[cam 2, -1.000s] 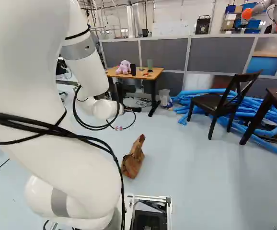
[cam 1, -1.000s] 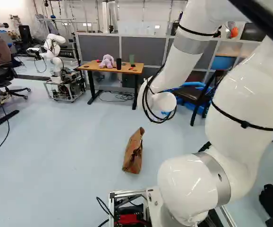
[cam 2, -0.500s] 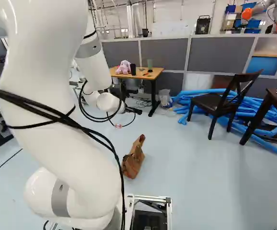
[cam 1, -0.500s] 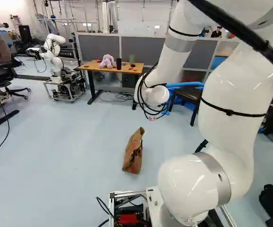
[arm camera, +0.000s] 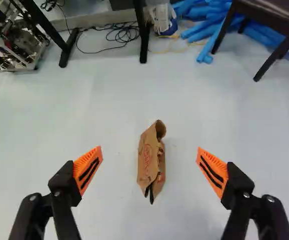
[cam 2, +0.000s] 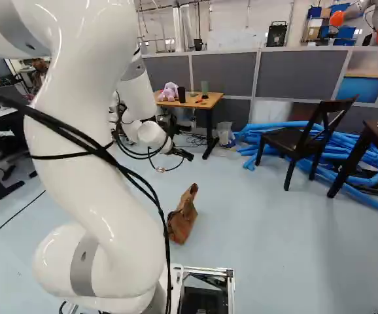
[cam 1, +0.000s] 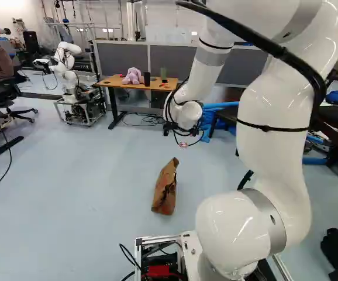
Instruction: Pick up the bag on the ground and place it on the table
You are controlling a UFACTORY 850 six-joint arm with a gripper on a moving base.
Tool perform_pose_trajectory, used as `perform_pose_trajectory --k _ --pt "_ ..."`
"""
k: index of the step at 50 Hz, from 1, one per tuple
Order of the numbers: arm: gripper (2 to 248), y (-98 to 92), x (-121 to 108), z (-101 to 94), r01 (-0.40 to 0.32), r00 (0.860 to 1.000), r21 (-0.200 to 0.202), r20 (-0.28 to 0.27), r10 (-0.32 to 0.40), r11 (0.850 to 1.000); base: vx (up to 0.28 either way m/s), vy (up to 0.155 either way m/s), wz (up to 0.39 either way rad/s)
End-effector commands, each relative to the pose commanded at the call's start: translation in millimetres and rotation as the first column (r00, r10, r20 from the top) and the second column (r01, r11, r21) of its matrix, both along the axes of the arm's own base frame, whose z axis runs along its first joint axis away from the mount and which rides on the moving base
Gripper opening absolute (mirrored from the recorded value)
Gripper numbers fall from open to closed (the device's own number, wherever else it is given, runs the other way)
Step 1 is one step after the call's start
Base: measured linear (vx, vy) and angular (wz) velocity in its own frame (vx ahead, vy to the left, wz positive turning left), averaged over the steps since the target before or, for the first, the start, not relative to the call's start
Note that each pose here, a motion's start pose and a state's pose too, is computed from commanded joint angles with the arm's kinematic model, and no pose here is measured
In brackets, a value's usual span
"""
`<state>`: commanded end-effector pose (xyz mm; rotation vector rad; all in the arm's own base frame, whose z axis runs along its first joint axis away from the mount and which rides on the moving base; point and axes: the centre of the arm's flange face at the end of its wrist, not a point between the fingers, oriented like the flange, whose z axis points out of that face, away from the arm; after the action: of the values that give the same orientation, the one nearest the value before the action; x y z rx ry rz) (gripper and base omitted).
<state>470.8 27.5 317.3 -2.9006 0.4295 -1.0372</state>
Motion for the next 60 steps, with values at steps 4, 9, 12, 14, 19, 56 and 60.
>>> perform_pose_trajectory --k 4,9,12,14,19,56,60 --pt "247 0.4 7 -6.5 0.013 1.0 0.01 -0.026 -0.013 1.0 0.0 0.0 0.0" --pt "247 0.8 16 -14.5 0.028 0.998 0.022 -0.053 -0.027 0.999 0.0 0.0 0.0" --pt "247 1.0 22 -19.2 0.037 0.997 0.028 -0.067 -0.035 0.999 0.0 0.0 0.0" --pt "247 1.2 25 -22.4 0.043 0.996 0.031 -0.076 -0.04 0.999 0.0 0.0 0.0" --pt "247 1.5 34 -30.3 0.056 0.994 0.04 -0.097 -0.052 0.998 0.0 0.0 0.0" --pt "247 4.3 78 -87.4 0.138 0.968 0.087 -0.223 -0.116 0.987 0.0 0.0 0.0" --pt "247 4.5 80 -92.9 0.14 0.966 0.086 -0.231 -0.117 0.986 0.0 0.0 0.0"
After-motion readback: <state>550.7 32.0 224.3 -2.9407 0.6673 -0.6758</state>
